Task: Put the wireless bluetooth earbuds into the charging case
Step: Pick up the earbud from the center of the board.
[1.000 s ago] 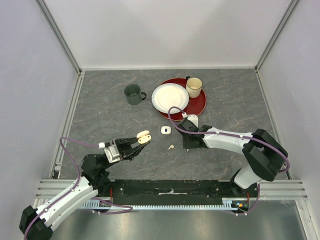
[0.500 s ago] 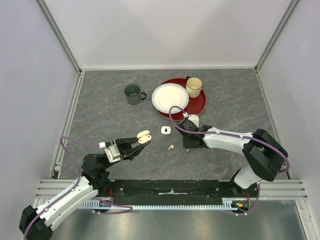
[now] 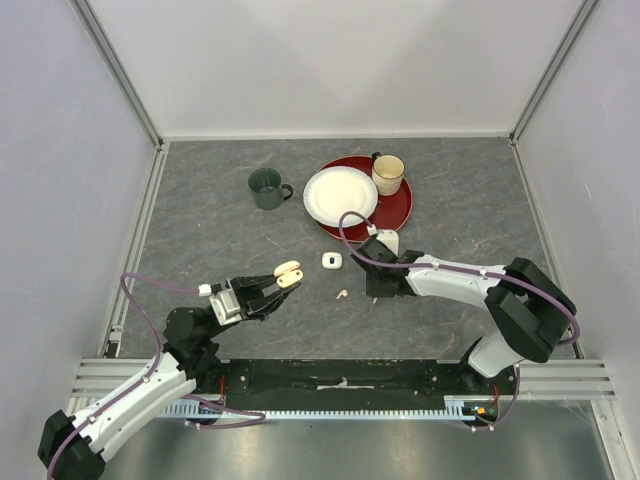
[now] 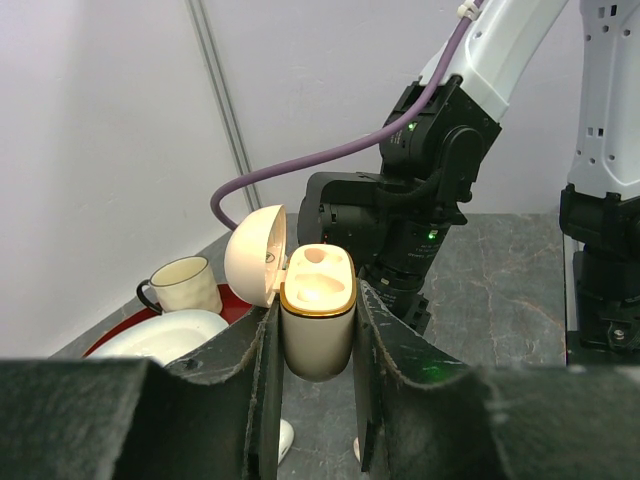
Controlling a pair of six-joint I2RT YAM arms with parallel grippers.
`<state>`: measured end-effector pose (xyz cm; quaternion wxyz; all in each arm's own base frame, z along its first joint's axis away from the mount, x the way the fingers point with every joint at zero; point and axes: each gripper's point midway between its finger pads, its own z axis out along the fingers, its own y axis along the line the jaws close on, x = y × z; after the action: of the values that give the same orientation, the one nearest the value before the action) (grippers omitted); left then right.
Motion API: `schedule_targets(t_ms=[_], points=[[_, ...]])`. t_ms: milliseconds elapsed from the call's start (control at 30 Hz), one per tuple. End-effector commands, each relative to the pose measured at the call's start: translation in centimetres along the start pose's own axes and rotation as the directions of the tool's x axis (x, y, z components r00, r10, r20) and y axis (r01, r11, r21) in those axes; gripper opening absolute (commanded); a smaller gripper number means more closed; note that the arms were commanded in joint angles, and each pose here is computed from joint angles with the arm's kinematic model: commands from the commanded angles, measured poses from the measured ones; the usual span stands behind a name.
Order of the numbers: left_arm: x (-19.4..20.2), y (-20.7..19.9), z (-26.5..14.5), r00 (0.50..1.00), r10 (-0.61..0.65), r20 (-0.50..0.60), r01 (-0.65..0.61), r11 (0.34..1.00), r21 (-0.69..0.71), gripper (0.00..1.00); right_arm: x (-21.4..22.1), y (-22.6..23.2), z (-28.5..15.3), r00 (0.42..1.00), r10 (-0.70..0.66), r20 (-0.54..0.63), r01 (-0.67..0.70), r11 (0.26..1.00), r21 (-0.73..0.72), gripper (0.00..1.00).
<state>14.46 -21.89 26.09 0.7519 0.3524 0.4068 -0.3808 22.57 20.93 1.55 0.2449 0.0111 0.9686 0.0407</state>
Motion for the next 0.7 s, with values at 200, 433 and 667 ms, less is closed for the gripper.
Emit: schedule_targets(t_ms=[200,433,667], points=[[0.6,-0.1,-0.1,1.000,0.029,-0.003,-0.029,1.000,0.008,0.02,-0.5,0.6,-0.8,0.997,-0.072,0.013,0.073,0.997,-0.025,0.37],[0.3,0.0,0.0,0.999,0.032,0.003,-0.032,0.999,0.005,0.02,0.3,0.1,-0.9,0.999,0.033,-0.019,-0.032,0.999,0.016,0.48],[0.4,0.0,0.0,0.999,0.032,0.001,-0.032,0.999,0.003,0.02,0.6,-0.3,-0.8,0.996,0.091,-0.016,-0.091,0.995,0.041,0.41]])
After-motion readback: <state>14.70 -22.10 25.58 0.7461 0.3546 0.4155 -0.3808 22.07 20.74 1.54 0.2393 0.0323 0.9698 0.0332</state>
